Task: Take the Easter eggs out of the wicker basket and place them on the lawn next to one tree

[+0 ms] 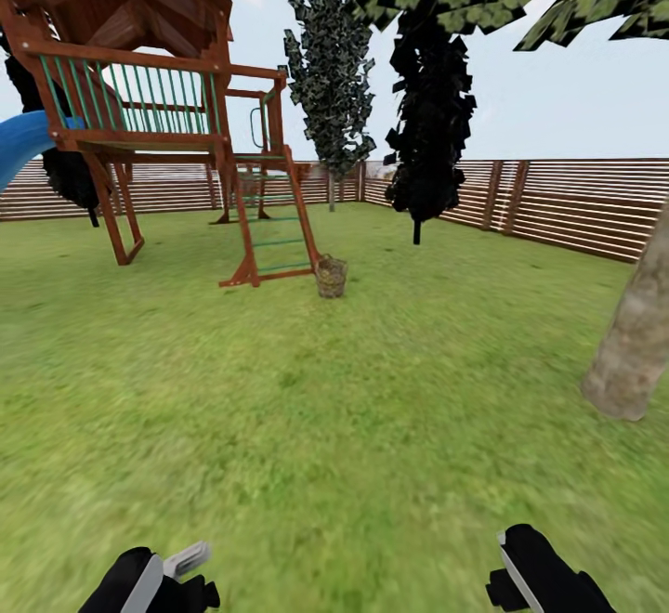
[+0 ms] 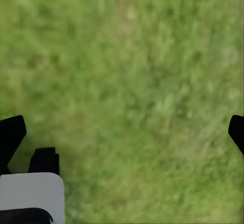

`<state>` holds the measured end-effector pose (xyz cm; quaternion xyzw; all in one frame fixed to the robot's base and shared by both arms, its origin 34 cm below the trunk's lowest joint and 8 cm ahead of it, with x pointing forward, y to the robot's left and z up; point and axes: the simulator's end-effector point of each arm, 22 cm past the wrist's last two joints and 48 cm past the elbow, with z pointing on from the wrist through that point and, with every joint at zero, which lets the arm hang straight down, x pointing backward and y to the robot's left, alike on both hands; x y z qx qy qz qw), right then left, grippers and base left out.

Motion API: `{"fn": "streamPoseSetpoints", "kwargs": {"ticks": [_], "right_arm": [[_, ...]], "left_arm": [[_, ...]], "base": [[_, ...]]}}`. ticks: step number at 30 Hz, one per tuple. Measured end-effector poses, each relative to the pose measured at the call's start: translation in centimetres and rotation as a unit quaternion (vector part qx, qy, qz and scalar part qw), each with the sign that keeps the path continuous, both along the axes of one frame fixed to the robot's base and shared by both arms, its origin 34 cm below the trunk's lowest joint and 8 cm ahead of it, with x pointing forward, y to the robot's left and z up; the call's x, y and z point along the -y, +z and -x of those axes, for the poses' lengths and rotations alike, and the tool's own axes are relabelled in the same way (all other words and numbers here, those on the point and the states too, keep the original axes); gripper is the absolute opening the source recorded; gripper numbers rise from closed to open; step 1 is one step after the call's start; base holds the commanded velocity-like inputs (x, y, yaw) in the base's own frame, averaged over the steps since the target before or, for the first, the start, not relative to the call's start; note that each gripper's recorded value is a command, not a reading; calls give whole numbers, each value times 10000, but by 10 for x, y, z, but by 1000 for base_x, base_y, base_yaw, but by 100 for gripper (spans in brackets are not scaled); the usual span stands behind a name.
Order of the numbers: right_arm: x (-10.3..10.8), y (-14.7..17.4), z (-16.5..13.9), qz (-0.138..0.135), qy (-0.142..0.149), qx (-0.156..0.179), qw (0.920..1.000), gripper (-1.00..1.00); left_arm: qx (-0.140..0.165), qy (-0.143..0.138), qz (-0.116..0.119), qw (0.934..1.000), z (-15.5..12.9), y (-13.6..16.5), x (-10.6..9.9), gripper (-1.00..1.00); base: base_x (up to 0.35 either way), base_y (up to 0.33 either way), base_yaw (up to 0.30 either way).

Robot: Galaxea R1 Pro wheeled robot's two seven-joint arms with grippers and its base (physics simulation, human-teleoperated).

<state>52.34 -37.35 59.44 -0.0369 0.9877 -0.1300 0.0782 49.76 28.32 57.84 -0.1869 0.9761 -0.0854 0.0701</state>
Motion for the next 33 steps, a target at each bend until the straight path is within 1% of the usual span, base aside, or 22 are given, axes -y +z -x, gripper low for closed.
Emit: {"fn": "streamPoseSetpoints", "kwargs": {"ticks": [33], "right_arm": [[1,0,0,3,-9,-1,10000,100]], "left_arm": [[5,0,-3,10000,0,0,0,100]], "base": [[350,0,0]]}}
